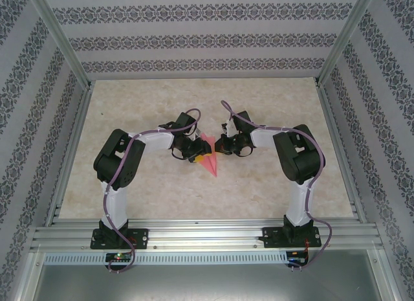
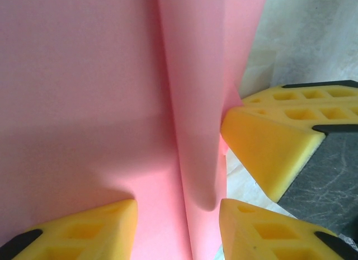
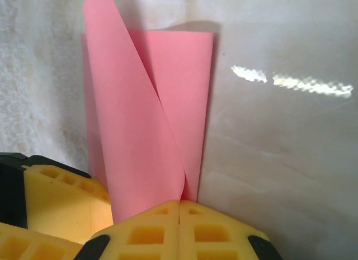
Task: Fold a paper plane with a square sheet of paper (fold left side to right side)
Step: Fourth fold the wing at the center of the table.
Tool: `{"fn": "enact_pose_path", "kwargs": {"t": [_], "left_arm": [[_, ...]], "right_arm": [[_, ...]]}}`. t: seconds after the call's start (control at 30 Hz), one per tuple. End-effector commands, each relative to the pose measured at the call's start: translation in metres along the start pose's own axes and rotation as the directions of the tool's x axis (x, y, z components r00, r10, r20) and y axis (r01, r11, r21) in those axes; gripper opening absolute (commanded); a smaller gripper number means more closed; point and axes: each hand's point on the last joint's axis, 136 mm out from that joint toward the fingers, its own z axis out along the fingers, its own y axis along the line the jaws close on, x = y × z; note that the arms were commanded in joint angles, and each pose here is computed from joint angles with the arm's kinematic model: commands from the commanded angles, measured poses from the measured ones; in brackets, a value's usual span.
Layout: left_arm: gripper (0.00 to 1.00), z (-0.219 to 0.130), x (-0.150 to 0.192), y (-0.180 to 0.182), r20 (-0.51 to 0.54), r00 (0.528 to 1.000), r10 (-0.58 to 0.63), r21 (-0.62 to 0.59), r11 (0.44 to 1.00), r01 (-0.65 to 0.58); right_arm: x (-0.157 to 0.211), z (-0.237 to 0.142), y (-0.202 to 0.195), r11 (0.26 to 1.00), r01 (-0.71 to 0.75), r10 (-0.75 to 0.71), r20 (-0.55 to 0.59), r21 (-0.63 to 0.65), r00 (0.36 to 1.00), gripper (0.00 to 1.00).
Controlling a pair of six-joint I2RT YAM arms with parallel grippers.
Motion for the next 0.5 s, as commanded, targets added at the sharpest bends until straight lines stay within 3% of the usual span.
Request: {"fn": "enact_pose_path", "kwargs": {"t": [0.0,0.3,0.47], "left_arm": [[0.46,0.018,0.010,0.027,-0.014,1.000,-0.012,-0.104,0.995,0.010],[0.46,0.017,0.009,0.023,-0.014,1.000,0.000,-0.095,0.995,-0.001],[0.46,0.003,0.002,0.000,0.010,0.999,0.051,-0.053,0.997,-0.051]], "right_arm": [[-0.001,0.005,-0.009,0.999,0.018,-0.017,-0.013,0.041,1.000,0.04],[0.005,0.009,-0.012,0.998,0.022,-0.020,-0.044,0.065,0.999,0.04],[0.011,0.012,-0.016,0.996,0.017,-0.012,-0.065,0.083,0.998,0.05]]}}
